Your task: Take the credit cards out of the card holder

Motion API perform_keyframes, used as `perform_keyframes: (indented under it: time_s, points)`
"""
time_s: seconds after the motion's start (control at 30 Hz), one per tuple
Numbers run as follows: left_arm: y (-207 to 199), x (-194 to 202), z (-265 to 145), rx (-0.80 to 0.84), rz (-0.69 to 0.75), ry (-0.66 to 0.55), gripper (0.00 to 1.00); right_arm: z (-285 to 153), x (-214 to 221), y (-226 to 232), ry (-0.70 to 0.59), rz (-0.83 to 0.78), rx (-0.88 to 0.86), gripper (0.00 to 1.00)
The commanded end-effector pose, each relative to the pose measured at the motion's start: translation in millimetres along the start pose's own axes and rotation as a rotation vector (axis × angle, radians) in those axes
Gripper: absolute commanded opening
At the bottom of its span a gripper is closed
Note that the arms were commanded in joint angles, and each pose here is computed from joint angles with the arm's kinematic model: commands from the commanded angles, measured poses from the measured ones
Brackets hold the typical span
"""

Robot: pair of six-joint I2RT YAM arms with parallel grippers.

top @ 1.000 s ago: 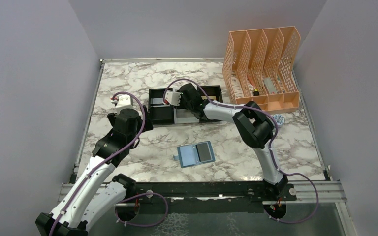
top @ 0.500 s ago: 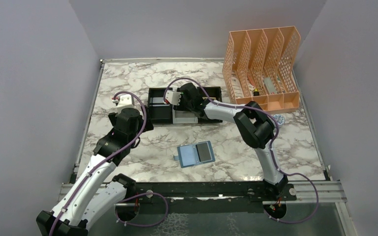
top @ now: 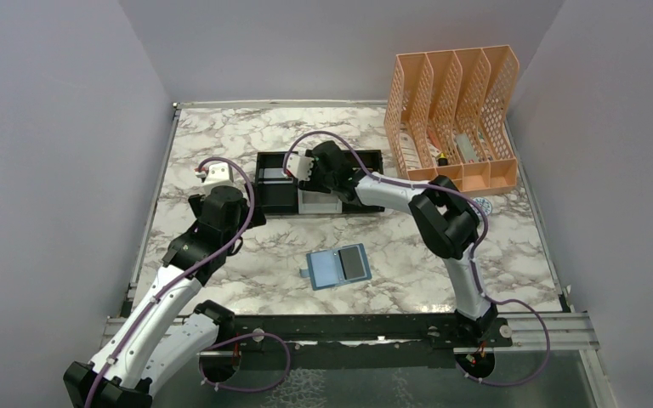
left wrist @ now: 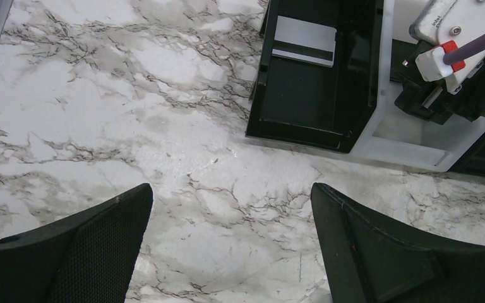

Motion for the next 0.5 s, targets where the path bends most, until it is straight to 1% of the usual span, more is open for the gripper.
perform_keyframes:
  time_s: [0.0,0.07,0.17,0.3,0.33,0.37,0.4,0.43,0.47]
  points:
    - [0,3,1,0.008,0.009,0.014,0.99,-15,-10,-15,-0.05,0.019,0.029,0.61]
    - [0,3,1,0.007,0.01,0.018,0.99,-18,-11,-19,-0.049,0.037,0.045,0.61]
    - [0,3,1,0.009,0.013,0.02,0.99,-31,-19,-33,-0.088,0.105,0.086,0.61]
    - [-2,5,2,0.02,0.016,0.031,0.99,-69,-29,-52,-0.176,0.286,0.198,0.62]
    - [-3,5,1,0.027,0.015,0.035,0.99,-81,-30,-54,-0.205,0.341,0.225,0.63]
    - [-4,5,2,0.033,0.017,0.04,0.99,-95,-31,-54,-0.237,0.391,0.248,0.68]
    - [-5,6,2,0.044,0.019,0.047,0.99,-108,-31,-55,-0.27,0.455,0.286,0.77]
    - [-7,7,2,0.056,0.024,0.055,0.99,-121,-27,-52,-0.282,0.53,0.318,0.89]
    - [-9,8,1,0.071,0.028,0.066,0.99,-133,-23,-48,-0.292,0.609,0.343,0.99]
Point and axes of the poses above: each gripper's point midway between its finger pads, its own z axis out along the fingers, its own y axis along the line the jaws close on, x = y × z, the point moved 5 cm from there along -z, back along the fingers, and after that the axes turned 15 degrees about -z, right-handed, at the moved point
